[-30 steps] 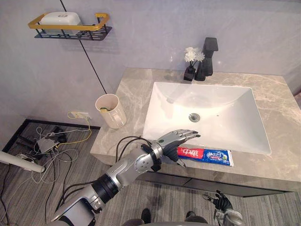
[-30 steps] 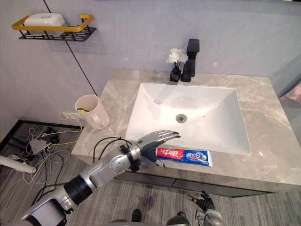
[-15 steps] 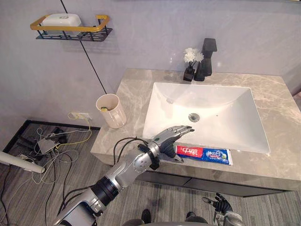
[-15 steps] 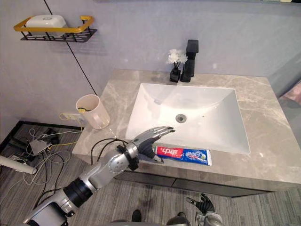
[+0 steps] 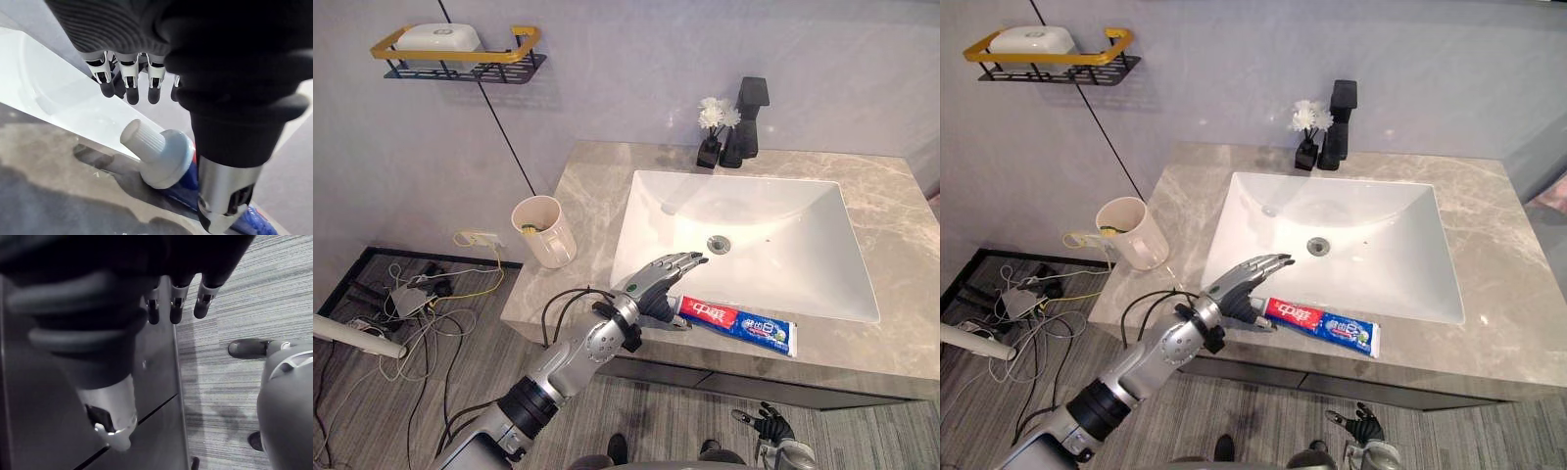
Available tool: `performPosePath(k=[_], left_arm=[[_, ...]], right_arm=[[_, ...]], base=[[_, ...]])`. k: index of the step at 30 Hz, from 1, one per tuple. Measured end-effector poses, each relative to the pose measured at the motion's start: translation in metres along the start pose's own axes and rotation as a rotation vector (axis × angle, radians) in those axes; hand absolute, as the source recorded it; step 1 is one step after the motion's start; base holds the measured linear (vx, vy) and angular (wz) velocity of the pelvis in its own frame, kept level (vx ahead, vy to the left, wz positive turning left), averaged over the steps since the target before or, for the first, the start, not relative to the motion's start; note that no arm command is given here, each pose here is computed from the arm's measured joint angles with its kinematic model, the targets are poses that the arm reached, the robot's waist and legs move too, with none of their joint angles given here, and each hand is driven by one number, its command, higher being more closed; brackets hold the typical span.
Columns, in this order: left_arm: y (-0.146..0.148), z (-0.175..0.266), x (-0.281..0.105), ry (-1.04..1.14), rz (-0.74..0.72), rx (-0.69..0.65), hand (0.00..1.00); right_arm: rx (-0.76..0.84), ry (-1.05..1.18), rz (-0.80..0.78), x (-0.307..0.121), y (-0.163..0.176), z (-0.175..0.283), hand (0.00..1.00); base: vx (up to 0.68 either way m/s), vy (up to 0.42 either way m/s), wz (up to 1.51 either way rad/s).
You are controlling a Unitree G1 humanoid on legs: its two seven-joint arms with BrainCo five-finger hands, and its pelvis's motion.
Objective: Organize washtable
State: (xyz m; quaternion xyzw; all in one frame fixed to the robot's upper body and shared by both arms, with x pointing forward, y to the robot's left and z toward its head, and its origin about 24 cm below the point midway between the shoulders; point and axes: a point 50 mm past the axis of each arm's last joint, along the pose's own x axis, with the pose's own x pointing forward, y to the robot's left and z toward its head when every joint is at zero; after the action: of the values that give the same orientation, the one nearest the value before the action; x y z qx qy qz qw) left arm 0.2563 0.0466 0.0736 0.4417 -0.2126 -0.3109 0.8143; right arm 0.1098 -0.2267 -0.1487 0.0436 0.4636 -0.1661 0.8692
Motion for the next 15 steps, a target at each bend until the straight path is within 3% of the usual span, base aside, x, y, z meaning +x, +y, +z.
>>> performPosePath(k=[15], left_arm=[[-0.0079, 0.0042, -0.0054, -0.012, -0.018, 0.028, 0.00]], right_arm=[[-0.002, -0.003, 0.000, -0.0003, -0.0001, 0.0002, 0.00]], base=[[-0.02, -0.005, -0.01]])
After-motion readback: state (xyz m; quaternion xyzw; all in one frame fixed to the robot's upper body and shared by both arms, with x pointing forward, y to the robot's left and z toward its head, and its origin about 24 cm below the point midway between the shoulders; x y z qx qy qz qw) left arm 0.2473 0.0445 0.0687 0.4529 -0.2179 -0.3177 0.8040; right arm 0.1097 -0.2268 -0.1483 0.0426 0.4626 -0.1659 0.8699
